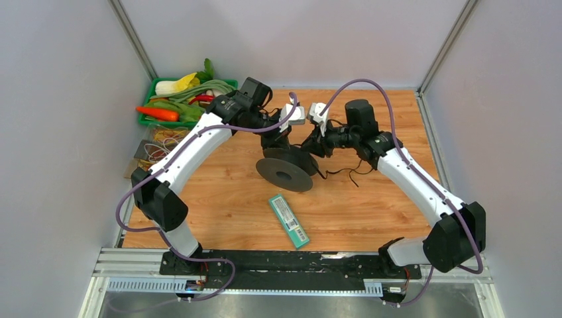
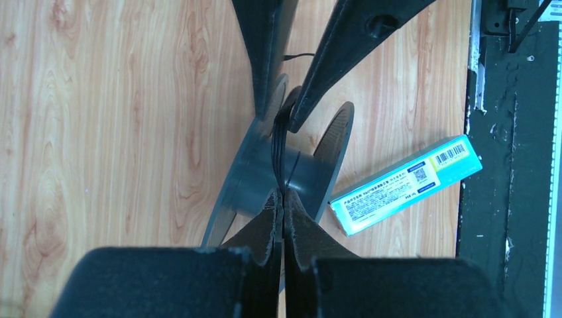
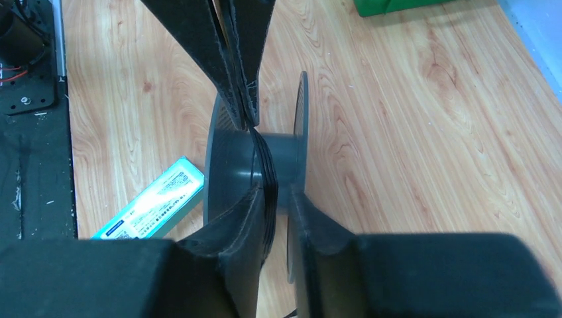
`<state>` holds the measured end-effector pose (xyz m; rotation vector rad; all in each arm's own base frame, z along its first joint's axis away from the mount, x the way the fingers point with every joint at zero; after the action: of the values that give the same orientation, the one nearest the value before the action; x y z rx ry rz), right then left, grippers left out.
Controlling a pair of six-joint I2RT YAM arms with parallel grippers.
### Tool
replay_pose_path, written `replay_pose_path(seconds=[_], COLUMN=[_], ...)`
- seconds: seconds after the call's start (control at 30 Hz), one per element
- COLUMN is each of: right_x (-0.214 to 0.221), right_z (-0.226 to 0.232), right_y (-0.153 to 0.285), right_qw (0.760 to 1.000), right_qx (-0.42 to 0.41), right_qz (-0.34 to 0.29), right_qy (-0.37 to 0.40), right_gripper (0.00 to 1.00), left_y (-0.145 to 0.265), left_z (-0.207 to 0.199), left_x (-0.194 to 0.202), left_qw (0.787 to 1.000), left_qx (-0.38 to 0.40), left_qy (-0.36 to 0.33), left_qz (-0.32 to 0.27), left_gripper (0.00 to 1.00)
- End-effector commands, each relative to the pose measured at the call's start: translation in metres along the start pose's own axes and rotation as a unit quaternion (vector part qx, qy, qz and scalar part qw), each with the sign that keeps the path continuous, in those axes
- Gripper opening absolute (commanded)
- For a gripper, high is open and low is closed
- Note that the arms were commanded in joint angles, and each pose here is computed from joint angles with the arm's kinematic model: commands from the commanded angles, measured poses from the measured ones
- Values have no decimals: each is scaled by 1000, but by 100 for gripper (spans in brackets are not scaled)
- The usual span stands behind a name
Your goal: Wrap the cables
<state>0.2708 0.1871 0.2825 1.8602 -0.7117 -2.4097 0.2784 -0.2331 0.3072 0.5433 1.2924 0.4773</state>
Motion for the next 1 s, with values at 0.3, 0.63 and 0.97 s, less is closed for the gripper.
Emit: replay_pose_path(seconds=[0.3,0.63,0.97], right_x=[-3,26,32], right_z=[2,-1,-19], right_y=[-1,-7,-22], right_qw=[1000,984,965], right_qx=[-8,25,90], right_qz=[-4,99,149], right_qy=[20,-144,-197], right_gripper=[0,0,0], left_y=[7,30,15], left_z=[10,35,29], left_x=[-6,11,37], left_qw=[999,988,983], left_qx=[-11,-143,-69], left_qy=[10,-25,-159], left_qz=[-29,-45,-53], left_gripper=[2,60,66])
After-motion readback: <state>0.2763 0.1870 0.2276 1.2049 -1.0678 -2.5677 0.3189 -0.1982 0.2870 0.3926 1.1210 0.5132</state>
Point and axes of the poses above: each gripper's point midway between its finger pads, its own y axis back along the fingers, its own z axis along the line the jaws close on, x = y × z, the point moved 9 cm from there along y, back along the fingers, and after that the axes turned 14 degrees about -y, right-handed, at the moved point
